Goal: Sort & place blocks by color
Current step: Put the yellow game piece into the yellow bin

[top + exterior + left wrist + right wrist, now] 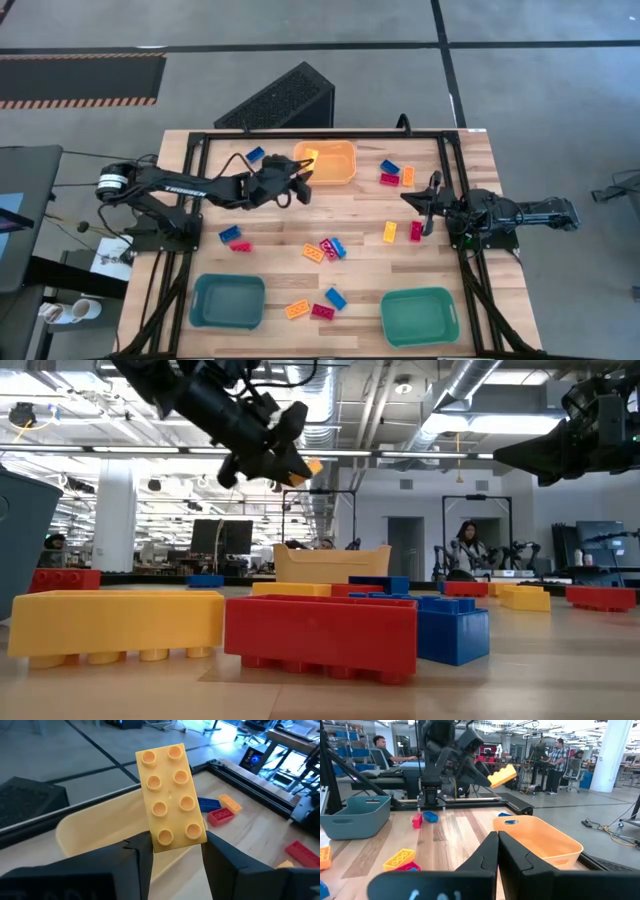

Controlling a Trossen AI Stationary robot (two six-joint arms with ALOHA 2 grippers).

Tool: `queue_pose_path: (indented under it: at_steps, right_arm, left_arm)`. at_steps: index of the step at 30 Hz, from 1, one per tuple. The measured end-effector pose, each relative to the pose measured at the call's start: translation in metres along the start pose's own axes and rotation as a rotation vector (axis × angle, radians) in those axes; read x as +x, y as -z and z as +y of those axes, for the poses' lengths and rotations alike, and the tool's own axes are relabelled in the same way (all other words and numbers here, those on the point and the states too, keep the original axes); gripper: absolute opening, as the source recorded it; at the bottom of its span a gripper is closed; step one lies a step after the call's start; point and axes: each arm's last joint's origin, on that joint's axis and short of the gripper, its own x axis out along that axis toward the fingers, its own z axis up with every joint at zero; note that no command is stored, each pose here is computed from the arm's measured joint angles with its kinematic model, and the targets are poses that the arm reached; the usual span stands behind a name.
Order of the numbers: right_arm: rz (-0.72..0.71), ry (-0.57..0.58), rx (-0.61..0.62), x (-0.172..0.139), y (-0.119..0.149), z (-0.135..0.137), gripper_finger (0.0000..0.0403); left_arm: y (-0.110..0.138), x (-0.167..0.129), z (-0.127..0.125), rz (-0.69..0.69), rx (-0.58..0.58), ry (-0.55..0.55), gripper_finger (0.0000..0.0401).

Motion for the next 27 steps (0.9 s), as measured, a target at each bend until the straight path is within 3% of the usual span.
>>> queue_pose_path:
  at_steps: [14,21,27]
  right_arm:
    - [0.000,0.000,0.000,0.000,0.000,0.000,0.0027]
    - [0.000,0.000,0.000,0.000,0.000,0.000,0.0029]
    - [0.000,0.000,0.000,0.000,0.000,0.000,0.0027]
  left_arm:
    - [0.013,0.032,0.015,0.061,-0.026,0.022,0.0117]
    - [0.012,0.033,0.016,0.055,-0.026,0.020,0.0118]
    - [0.024,0.052,0.013,0.100,0.002,0.058,0.0118]
